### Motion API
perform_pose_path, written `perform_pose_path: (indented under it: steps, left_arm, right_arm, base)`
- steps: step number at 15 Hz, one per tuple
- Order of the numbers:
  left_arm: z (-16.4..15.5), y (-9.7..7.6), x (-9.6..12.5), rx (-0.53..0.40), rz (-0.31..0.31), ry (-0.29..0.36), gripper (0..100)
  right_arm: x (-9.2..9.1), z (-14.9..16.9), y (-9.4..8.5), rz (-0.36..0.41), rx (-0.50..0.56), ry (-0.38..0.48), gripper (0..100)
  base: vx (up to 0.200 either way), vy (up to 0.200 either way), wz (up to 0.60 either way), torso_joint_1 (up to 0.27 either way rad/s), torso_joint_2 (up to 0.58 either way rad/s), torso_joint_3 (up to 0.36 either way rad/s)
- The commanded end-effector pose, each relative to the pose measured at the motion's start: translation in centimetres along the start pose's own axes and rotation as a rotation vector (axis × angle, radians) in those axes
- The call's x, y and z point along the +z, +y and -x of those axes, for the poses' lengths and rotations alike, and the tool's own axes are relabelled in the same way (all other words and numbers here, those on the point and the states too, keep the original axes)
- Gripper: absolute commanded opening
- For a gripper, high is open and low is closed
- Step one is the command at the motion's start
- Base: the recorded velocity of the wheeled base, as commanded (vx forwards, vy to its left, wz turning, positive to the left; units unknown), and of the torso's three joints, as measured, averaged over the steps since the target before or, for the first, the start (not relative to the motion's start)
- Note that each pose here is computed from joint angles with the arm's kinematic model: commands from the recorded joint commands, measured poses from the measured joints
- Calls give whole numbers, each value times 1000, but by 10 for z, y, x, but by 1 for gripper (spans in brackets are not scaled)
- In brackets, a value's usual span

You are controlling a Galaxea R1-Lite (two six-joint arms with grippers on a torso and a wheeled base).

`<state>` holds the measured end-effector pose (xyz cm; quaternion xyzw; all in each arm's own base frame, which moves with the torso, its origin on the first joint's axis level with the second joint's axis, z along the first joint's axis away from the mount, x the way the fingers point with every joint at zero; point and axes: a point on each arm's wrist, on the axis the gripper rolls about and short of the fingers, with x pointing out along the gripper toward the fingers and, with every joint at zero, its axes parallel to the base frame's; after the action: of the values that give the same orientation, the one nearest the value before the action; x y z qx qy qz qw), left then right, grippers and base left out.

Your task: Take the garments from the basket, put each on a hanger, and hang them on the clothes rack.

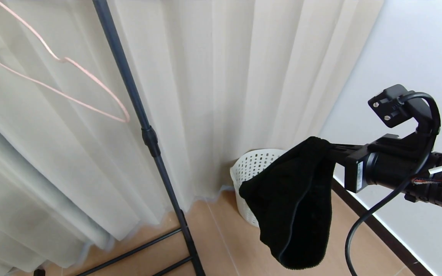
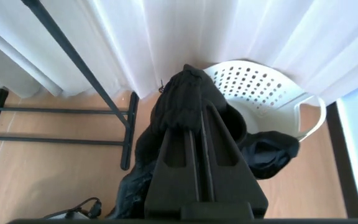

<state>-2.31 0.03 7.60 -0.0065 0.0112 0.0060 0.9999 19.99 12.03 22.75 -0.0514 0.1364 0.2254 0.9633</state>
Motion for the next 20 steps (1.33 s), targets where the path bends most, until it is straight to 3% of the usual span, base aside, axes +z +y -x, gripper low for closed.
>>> perform_pose_path:
  steps: [1,5,11,20]
  left_arm:
    - [0,0,0,0,1,0,100]
    - [0,0,0,0,1,0,100]
    - [0,0,0,2,1,0,100]
    - [0,0,0,2,1,0,100]
  right_arm:
    - [0,1,0,1,1,-3,0]
    - [-2,3,0,20,-1,-62,0]
    - [-6,-4,-3,19,-19,-51,0]
    - [-8,-3,-3,20,-14,-46,0]
  base:
    - [0,0,0,154,-476,-124]
    - [0,0,0,136,-410,-79]
    - [0,0,0,44,-107,70]
    - [0,0,0,206,-508,-301]
